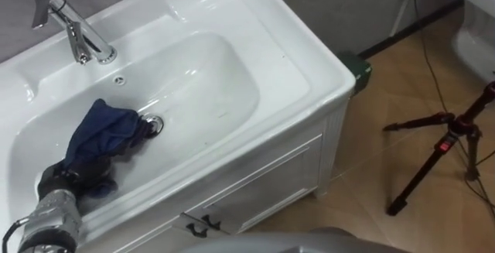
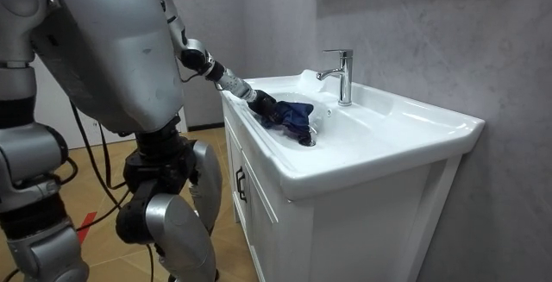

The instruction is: Wipe basin

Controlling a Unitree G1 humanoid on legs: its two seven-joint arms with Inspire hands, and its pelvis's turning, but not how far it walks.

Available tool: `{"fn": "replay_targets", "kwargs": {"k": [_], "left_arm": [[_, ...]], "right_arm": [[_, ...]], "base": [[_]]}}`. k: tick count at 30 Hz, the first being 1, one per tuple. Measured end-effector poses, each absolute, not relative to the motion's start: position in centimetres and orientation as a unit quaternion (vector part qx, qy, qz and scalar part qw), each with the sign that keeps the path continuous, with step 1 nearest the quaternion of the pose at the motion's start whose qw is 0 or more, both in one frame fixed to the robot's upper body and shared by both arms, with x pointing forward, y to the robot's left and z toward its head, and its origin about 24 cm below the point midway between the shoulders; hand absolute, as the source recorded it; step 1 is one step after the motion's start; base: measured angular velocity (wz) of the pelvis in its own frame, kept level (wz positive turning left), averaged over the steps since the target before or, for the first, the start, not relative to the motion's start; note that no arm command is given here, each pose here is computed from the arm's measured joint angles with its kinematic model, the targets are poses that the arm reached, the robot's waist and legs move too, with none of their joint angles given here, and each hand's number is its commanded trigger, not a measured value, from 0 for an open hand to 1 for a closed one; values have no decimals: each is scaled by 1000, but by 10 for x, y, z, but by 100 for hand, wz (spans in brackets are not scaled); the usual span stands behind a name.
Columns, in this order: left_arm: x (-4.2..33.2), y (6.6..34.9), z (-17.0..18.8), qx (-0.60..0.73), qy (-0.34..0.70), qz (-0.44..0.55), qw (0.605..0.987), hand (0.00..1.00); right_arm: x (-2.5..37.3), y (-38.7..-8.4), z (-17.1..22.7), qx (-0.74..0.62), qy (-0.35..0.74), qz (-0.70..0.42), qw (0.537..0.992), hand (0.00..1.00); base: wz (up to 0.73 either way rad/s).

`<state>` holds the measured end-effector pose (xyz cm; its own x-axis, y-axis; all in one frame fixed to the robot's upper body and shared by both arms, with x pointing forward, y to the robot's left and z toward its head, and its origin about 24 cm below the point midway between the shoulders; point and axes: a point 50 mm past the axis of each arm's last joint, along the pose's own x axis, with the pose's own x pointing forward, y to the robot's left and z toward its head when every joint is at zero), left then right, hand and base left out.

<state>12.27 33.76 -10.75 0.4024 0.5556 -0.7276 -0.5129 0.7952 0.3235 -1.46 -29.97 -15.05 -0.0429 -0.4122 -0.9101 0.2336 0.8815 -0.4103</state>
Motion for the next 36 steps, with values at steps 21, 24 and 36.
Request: {"fn": "replay_targets", "kwargs": {"k": [21, 24, 36], "left_arm": [[125, 332, -108, 116, 455, 297, 831, 100], [129, 331, -106, 162, 451, 281, 832, 100], [175, 299, -99, 229, 410, 238, 850, 100]], "right_arm": [[-22, -305, -148, -74, 685, -237, 685, 0], [-20, -304, -149, -73, 681, -236, 689, 0], [3, -290, -155, -78, 664, -205, 715, 0]], "base": [[2], [11], [14]]}}
